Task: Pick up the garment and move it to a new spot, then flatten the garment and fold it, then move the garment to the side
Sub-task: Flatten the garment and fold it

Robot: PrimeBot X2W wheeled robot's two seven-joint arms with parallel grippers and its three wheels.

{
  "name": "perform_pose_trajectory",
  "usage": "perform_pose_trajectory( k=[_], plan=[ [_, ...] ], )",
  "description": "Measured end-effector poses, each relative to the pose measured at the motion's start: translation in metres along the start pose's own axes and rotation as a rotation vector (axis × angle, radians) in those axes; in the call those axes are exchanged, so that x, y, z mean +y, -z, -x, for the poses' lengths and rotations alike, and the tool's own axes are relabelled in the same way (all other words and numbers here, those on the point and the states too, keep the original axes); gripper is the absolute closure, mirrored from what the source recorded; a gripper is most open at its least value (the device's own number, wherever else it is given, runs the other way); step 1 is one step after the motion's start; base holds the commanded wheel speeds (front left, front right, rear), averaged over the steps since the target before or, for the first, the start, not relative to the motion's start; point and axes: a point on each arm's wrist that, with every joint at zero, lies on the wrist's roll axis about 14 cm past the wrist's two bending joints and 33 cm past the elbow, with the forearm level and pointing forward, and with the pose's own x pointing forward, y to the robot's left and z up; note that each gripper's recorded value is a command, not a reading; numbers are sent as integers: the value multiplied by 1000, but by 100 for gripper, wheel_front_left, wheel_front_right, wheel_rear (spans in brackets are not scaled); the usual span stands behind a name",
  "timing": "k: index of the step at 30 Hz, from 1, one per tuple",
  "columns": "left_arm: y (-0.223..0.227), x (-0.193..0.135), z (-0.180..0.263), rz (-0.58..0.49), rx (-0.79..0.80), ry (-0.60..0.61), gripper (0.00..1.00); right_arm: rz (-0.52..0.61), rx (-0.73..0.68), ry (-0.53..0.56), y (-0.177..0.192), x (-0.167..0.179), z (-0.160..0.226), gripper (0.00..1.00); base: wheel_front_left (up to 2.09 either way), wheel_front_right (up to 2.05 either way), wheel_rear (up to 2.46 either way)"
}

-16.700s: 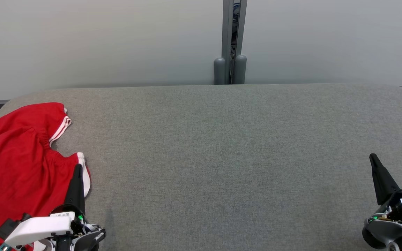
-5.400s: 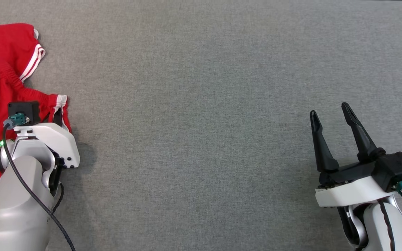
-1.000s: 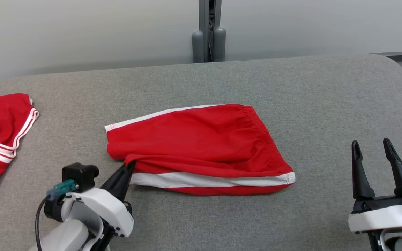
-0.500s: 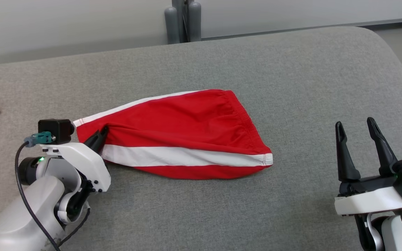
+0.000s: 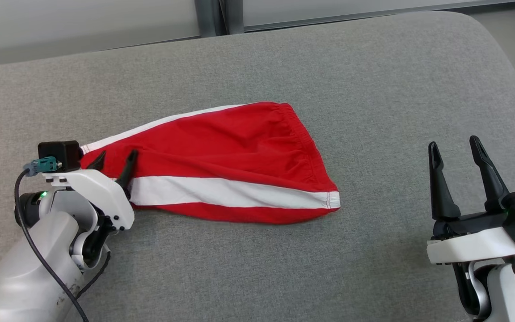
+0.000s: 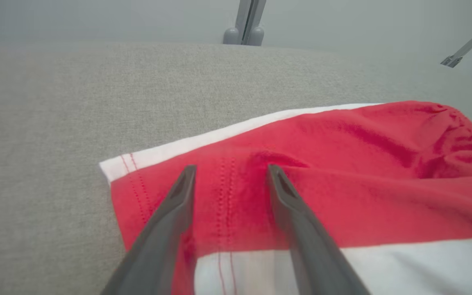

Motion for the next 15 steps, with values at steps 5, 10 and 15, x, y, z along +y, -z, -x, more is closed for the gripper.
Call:
perform_pose_trajectory(
  k=[5,10,15],
  plan=[
    [-16,-2,10,-23,-95,11,0,-5,-17,-22,-5,8,-4,0,0,0,0],
    [-27,-1,30,-62,-195,4,0,0,-39,-40,-12,14,-5,0,0,0,0],
    [-32,-1,56,-74,-274,-30,0,1,-59,-46,-20,16,-2,0,0,0,0]
  ],
)
